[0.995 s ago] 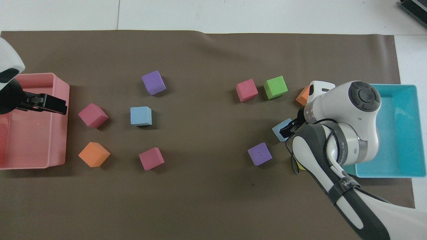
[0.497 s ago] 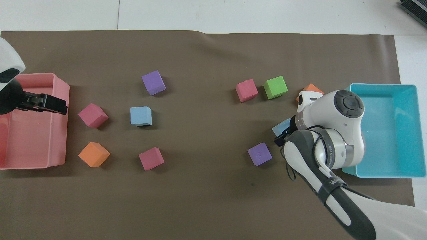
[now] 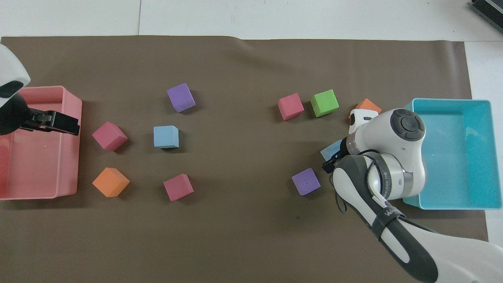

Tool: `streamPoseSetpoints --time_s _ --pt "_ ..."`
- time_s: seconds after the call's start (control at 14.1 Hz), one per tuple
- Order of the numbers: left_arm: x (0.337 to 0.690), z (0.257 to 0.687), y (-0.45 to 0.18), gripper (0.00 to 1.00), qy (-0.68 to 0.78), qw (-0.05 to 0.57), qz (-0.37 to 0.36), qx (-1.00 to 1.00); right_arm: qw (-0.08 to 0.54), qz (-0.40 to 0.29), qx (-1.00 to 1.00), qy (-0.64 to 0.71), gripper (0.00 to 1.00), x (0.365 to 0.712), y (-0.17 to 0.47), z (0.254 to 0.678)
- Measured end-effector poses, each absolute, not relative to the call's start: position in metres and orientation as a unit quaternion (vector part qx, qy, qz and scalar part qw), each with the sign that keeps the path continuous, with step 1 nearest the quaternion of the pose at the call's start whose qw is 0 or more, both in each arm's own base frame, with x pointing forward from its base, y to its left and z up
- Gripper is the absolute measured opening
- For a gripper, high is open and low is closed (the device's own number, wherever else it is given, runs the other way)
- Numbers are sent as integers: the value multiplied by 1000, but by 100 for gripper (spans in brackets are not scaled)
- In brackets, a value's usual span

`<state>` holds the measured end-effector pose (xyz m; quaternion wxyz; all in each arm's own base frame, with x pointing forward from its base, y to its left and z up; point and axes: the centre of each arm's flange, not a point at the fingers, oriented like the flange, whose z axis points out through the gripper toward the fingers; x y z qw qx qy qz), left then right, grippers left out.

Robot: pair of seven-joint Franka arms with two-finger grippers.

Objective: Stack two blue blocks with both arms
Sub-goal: 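Close the right gripper on the light-blue cube and lift it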

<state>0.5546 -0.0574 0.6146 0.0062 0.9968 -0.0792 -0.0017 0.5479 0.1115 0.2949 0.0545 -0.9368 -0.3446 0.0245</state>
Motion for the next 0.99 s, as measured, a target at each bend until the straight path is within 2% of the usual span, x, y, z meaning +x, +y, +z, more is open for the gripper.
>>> streamPoseSetpoints --time_s 0.21,0.36,0.57,0.99 --pt "555 615 -51 100 -73 6 -2 997 55 27 -937 -345 100 546 111 291" --pt "555 615 -48 100 -71 6 -2 997 55 27 -937 -345 96 546 111 291" --pt "556 615 -47 100 -70 6 -2 998 55 26 -938 -340 62 547 110 291" --pt "556 615 -47 100 -70 6 -2 998 56 26 -941 -334 59 547 110 292"
